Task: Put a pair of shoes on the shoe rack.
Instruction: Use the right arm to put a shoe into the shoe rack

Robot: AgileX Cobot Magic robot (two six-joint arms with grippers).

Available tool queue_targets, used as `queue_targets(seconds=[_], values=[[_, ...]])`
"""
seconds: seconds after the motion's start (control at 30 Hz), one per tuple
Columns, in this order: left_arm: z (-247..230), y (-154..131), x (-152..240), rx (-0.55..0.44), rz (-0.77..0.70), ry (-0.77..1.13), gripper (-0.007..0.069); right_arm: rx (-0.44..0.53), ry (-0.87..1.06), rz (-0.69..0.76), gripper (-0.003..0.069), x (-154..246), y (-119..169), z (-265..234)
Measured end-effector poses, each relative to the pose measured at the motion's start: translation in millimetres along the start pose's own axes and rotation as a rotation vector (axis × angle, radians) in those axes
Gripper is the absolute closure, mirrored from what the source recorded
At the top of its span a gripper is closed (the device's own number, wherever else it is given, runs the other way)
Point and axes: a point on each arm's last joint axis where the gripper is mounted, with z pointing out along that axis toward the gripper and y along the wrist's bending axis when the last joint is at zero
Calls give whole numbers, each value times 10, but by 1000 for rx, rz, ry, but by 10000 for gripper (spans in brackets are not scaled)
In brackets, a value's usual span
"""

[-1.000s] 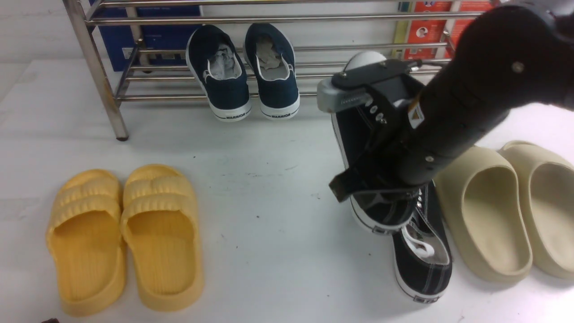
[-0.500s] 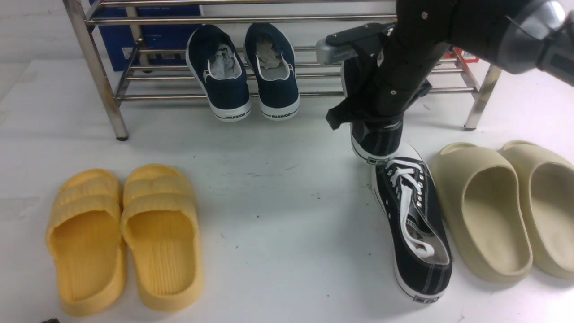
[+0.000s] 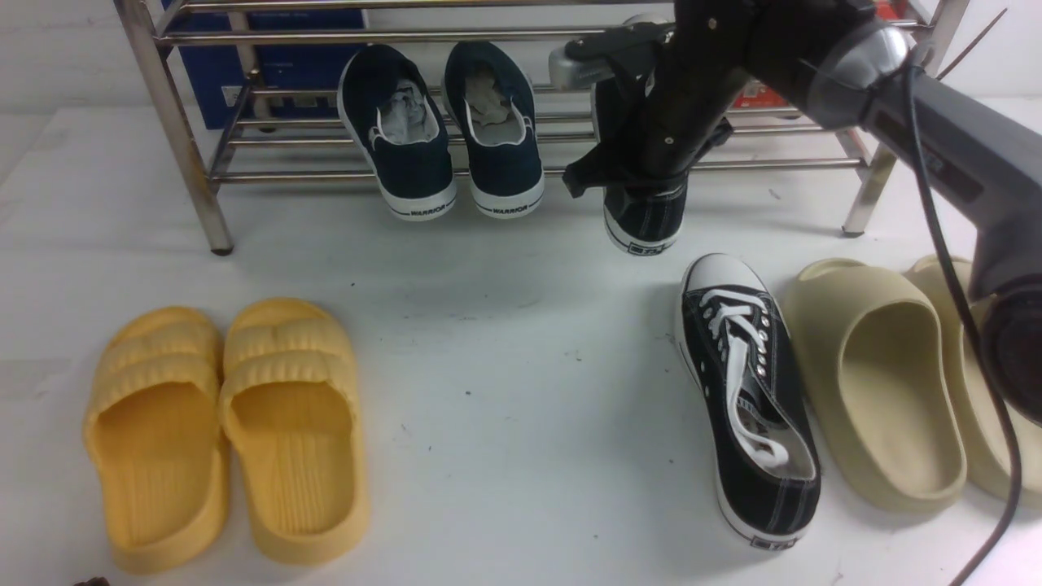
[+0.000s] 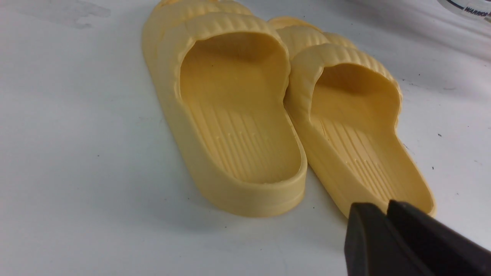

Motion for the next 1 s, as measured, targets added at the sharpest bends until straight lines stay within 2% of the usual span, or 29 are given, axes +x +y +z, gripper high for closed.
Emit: queue_targets(seconds=[0.2, 1.0], values=[[0, 0, 0, 0, 0, 0, 540, 6, -14, -16, 629, -15, -83, 57], [0, 0, 0, 0, 0, 0, 517, -5, -74, -18, 627, -74, -72, 49]])
